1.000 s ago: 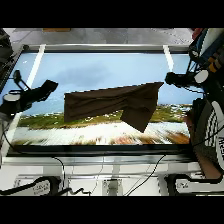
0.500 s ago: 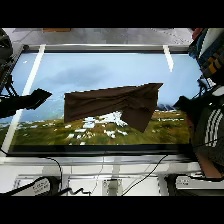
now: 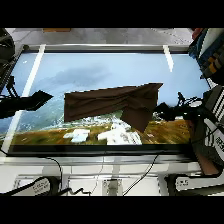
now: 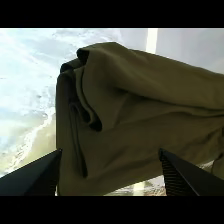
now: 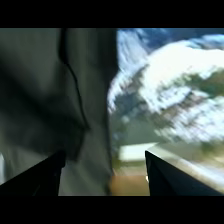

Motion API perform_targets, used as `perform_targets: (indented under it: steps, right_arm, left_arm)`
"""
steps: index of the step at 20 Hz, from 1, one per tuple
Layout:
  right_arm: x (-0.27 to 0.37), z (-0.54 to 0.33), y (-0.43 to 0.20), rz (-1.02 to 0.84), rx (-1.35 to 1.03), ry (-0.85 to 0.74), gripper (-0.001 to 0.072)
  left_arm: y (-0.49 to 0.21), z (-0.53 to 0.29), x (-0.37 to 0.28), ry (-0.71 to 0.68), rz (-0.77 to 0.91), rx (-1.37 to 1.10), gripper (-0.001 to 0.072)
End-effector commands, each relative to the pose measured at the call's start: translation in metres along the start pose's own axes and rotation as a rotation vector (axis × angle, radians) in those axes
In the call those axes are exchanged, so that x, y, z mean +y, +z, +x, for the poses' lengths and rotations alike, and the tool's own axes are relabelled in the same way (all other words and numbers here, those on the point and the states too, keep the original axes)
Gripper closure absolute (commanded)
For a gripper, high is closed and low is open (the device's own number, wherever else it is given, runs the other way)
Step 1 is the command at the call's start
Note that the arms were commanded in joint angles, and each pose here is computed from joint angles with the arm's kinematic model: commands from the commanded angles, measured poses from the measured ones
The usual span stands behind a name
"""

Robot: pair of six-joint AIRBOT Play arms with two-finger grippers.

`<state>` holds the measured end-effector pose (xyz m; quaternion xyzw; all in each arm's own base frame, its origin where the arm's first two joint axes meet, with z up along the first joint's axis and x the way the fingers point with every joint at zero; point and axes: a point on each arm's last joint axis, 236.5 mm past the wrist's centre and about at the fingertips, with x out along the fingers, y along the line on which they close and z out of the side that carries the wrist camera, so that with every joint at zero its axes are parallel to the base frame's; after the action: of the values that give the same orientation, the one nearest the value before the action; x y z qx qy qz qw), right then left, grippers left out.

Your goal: Fold the clothes and pants, and hang the long-sleeved shirts on hangers.

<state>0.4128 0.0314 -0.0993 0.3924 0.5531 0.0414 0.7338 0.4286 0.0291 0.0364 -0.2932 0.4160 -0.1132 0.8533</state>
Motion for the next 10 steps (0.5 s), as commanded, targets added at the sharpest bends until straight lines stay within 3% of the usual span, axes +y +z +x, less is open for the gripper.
perform_targets:
  steps: [1, 4, 6, 8, 10]
  right_arm:
    - [0.002, 0.01, 0.026, 0.126, -0.131, 0.001, 0.0169]
    - [-0.004, 0.016, 0.025, 0.187, -0.125, -0.008, 0.0184]
    - [-0.007, 0.024, 0.021, 0.215, -0.107, -0.011, 0.0281]
    - [-0.009, 0.026, 0.024, 0.222, -0.122, -0.015, 0.03]
    - [-0.01, 0.025, 0.027, 0.223, -0.135, -0.017, 0.0439]
  left_arm:
    - [-0.001, 0.0, 0.001, 0.004, 0.005, 0.006, 0.0011]
    - [-0.006, 0.0, 0.005, 0.022, 0.022, 0.027, 0.0011]
    - [-0.023, -0.002, 0.015, 0.059, 0.045, 0.096, 0.0019]
    - [-0.042, -0.005, 0.022, 0.094, 0.008, 0.178, 0.002]
    - [-0.059, -0.003, 0.025, 0.092, -0.008, 0.227, 0.002]
